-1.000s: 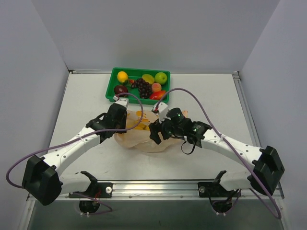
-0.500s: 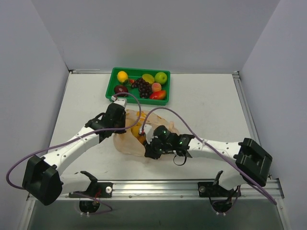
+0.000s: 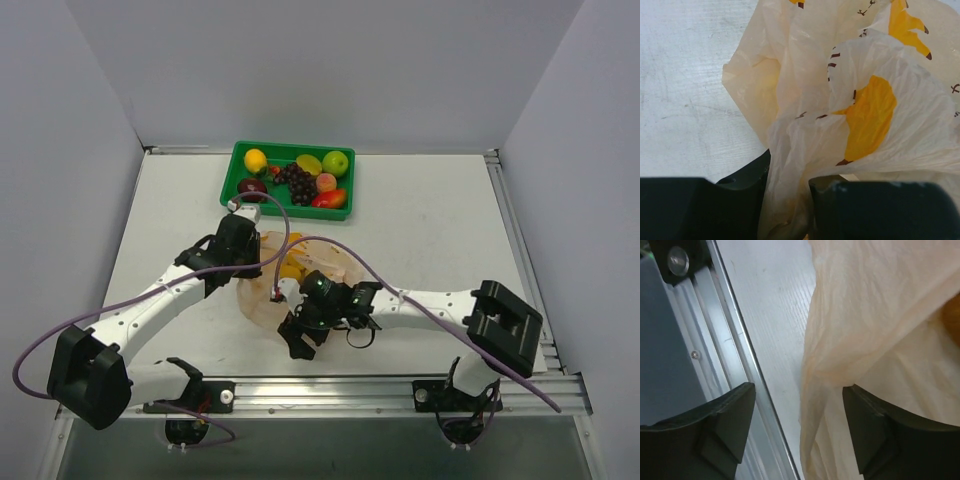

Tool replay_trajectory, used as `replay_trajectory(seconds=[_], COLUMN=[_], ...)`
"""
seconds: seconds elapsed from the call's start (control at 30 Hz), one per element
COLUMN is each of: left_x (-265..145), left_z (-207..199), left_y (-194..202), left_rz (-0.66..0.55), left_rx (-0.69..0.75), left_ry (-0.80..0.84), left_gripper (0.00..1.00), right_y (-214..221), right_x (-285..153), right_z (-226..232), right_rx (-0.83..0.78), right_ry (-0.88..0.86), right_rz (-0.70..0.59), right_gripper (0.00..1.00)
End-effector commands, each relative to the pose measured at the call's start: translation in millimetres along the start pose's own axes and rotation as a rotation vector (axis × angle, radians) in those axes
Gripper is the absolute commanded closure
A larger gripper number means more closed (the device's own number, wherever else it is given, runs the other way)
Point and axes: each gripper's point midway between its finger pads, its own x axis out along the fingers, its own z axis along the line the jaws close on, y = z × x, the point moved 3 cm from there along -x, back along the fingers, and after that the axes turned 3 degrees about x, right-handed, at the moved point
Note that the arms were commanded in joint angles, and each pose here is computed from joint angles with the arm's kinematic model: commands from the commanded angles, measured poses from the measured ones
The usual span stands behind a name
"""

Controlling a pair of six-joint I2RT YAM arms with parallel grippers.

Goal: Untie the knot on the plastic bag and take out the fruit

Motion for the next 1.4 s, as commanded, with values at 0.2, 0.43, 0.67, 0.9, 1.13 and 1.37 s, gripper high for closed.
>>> replay_trajectory(seconds=[0.2, 0.43, 0.67, 0.9, 1.13, 1.37], left_x=[-1.8, -3.9, -5.4, -6.5, -5.9, -2.9], left_z=[-6.4, -10.1, -14.9, -17.6, -17.1, -21.1], left_y=[-11.8, -9.8, -9.0, -8.9, -8.1, -3.7], left_rz=[-0.03, -0.015, -0.005, -0.002, 0.0, 0.028], left_rx=[0.012, 0.032, 0.037, 0.037, 0.04, 0.047], left_ry=[0.05, 0.081, 0.115, 0.134, 0.131, 0.157], left_gripper=[0.71, 0.71, 0.71, 0.71, 0.71, 0.72], right_y=[-68.8, -43.6, -8.8, -5.8, -25.9, -11.4], right_x=[-93.8, -93.7, -93.7, -113.7, -133.0, -135.6], right_z=[-26.7, -89.5, -123.5, -147.1, -152.3, -185.0], right_rx=[-0.007, 0.193, 0.345, 0.378, 0.421, 0.678], right_ry=[0.263, 0.41, 0.575, 0.775, 0.817, 0.898], right_rz=[-0.223, -0.189, -0.211, -0.259, -0.408, -0.53], right_gripper=[0.25, 0.28, 0.25, 0.61, 1.0, 1.0])
